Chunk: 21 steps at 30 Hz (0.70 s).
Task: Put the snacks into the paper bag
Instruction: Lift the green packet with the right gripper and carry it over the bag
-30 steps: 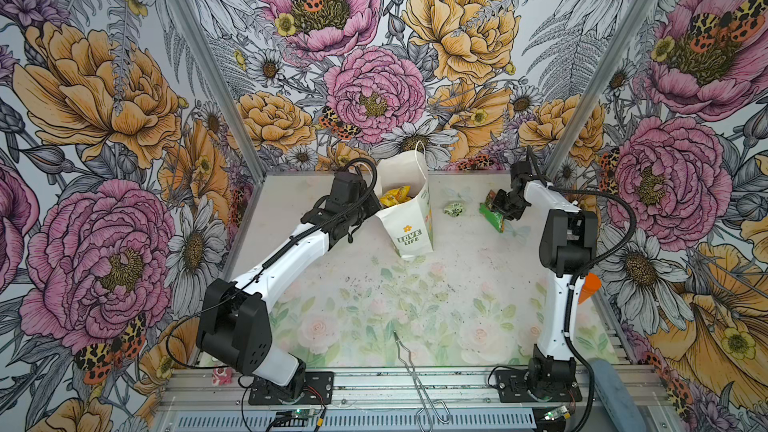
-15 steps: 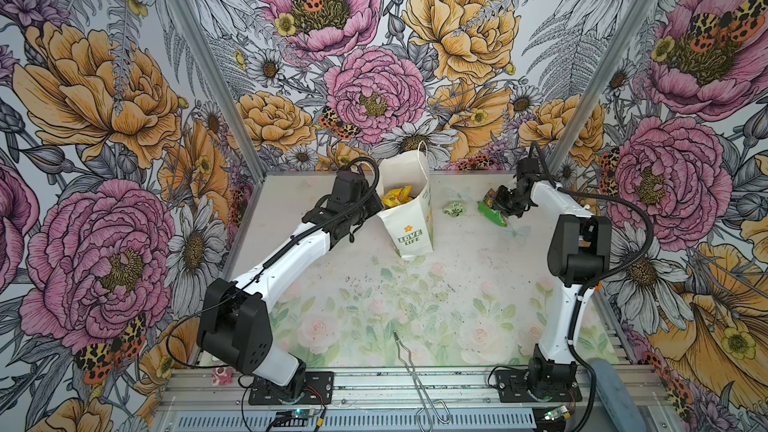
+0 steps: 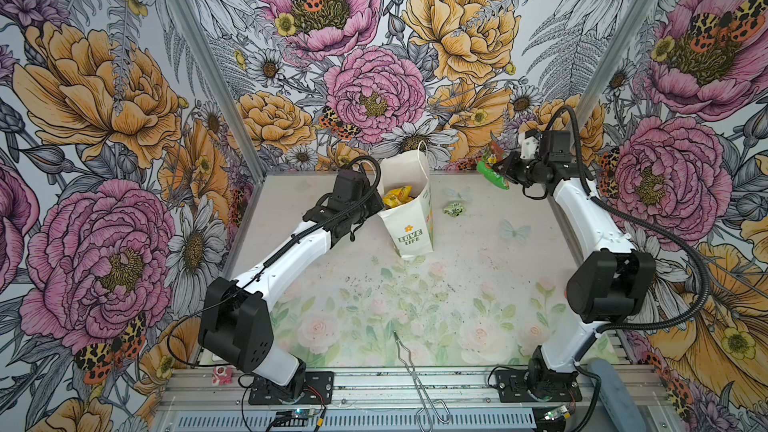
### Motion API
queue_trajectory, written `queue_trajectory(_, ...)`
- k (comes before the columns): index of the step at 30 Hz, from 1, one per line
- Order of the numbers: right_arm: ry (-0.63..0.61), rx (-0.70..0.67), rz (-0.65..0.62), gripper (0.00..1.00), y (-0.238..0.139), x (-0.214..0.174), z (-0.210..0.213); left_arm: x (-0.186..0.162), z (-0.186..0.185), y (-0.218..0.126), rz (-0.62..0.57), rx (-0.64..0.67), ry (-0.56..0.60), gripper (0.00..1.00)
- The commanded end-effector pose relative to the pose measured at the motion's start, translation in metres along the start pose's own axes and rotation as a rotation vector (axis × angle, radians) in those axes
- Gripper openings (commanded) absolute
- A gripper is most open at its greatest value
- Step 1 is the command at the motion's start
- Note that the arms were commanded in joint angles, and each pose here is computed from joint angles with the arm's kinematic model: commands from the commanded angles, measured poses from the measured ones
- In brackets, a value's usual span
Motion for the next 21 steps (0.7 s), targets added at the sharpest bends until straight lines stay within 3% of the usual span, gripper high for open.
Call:
queue_trajectory(1, -0.183, 0.152, -0.143, 0.00, -0.033, 0.027, 0.062, 0.002, -0.010, 0.001, -0.004, -0.009, 0.030, 0.00)
queue_trajectory(5, -0.326, 0.241, -0.221, 0.00, -0.055, 0.033, 0.119, 0.001, -0.016, 0.004, 0.002, -0.020, 0.041, 0.00)
queue_trajectory(11, -0.421, 0.360, -0.302, 0.00, -0.069, 0.034, 0.174, -0.003, -0.021, 0.007, 0.015, -0.030, 0.049, 0.00)
queue_trajectory(21, -0.459, 0.470, -0.268, 0.00, -0.035, 0.021, 0.225, -0.007, -0.027, 0.008, 0.024, -0.043, 0.059, 0.00)
Point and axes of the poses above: each gripper's point midway between its finger pads, its own y axis out along the fingers, its own z axis along the line the jaws close on, x = y × z, the point moved 8 cm from there along -y, back along the fingers, and after that the axes turned 13 degrees about -y, right-handed, at the moved point
